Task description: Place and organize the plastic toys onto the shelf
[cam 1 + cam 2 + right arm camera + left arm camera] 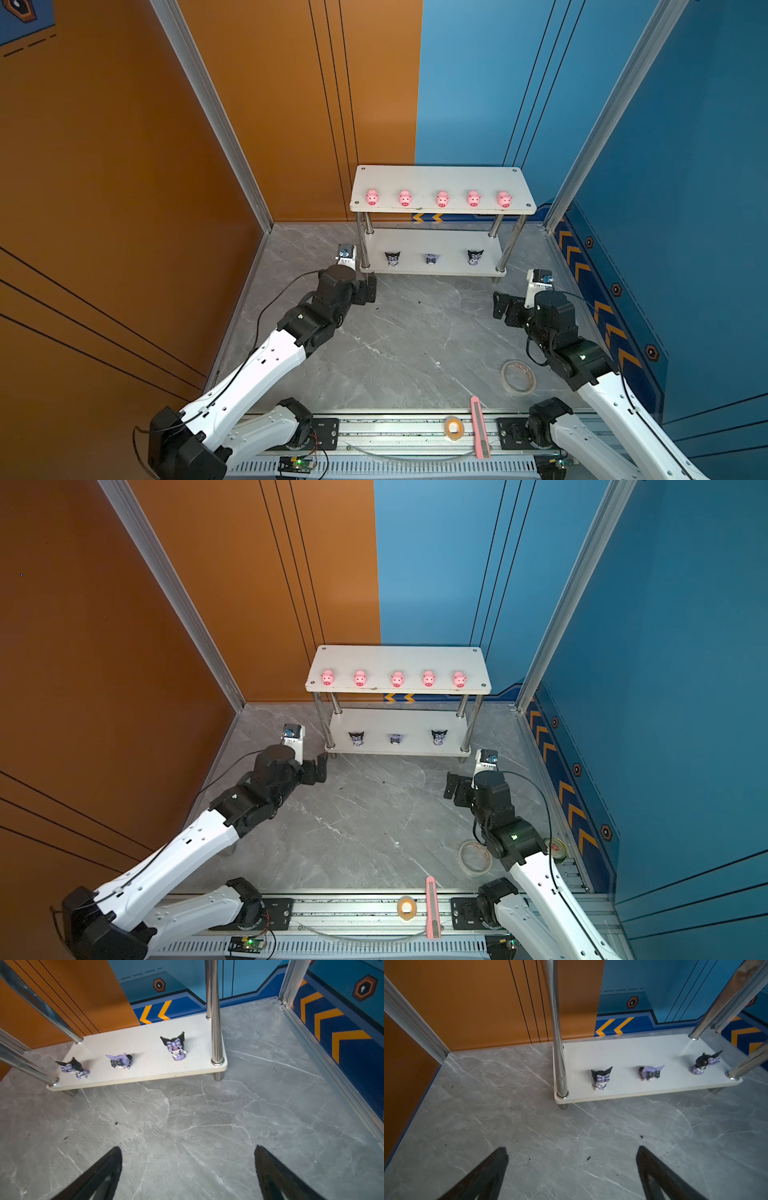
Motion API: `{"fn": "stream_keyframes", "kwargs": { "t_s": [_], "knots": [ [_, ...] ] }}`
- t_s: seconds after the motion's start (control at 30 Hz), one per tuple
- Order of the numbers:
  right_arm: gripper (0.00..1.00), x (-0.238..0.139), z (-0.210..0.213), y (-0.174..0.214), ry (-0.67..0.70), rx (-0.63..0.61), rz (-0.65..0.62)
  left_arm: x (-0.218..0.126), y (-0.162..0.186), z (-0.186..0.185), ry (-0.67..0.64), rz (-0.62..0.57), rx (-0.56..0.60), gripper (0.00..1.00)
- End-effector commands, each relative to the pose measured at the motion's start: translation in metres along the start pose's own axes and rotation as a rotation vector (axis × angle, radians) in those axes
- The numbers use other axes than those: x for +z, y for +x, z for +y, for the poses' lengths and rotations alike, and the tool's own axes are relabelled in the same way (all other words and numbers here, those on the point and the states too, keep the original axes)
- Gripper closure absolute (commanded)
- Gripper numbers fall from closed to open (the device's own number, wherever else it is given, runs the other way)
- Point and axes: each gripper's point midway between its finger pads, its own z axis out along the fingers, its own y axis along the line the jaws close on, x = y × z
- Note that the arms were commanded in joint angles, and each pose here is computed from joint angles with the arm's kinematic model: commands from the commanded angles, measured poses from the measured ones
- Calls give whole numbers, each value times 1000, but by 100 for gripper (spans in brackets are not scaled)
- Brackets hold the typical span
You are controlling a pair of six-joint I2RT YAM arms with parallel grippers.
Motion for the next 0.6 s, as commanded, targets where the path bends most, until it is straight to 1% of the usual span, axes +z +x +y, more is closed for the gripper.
{"fn": "stream_keyframes", "kwargs": {
  "t_s": [0.0,0.03,0.1,0.13,0.17,0.2,0.27,0.33,0.4,0.47,0.57],
  "knots": [
    [0,10,-7,-6,16,-40,-187,-14,-26,-2,0,-242,55,2],
    [0,11,-9,-2,20,-64,-215,-16,-19,-2,-12,-265,97,2],
    [0,8,-7,4,1,-161,-253,-18,4,-6,20,-265,247,2],
    [0,8,-10,7,11,-191,-260,-18,13,-5,21,-256,293,2],
    [0,7,-16,7,46,-193,-283,-18,20,3,-18,-247,301,2],
    [0,6,-24,7,87,-184,-297,-17,28,15,-71,-237,291,2],
    [0,10,-32,11,126,-205,-300,-16,41,30,-116,-225,291,2],
    [0,19,-33,20,134,-246,-267,-11,58,42,-134,-213,287,2],
    [0,30,-36,30,157,-274,-224,-4,74,60,-167,-186,257,2],
    [0,41,-37,39,172,-292,-184,5,93,77,-201,-144,220,2],
    [0,59,-44,50,217,-289,-145,18,112,93,-201,-115,170,2]
  ]
}}
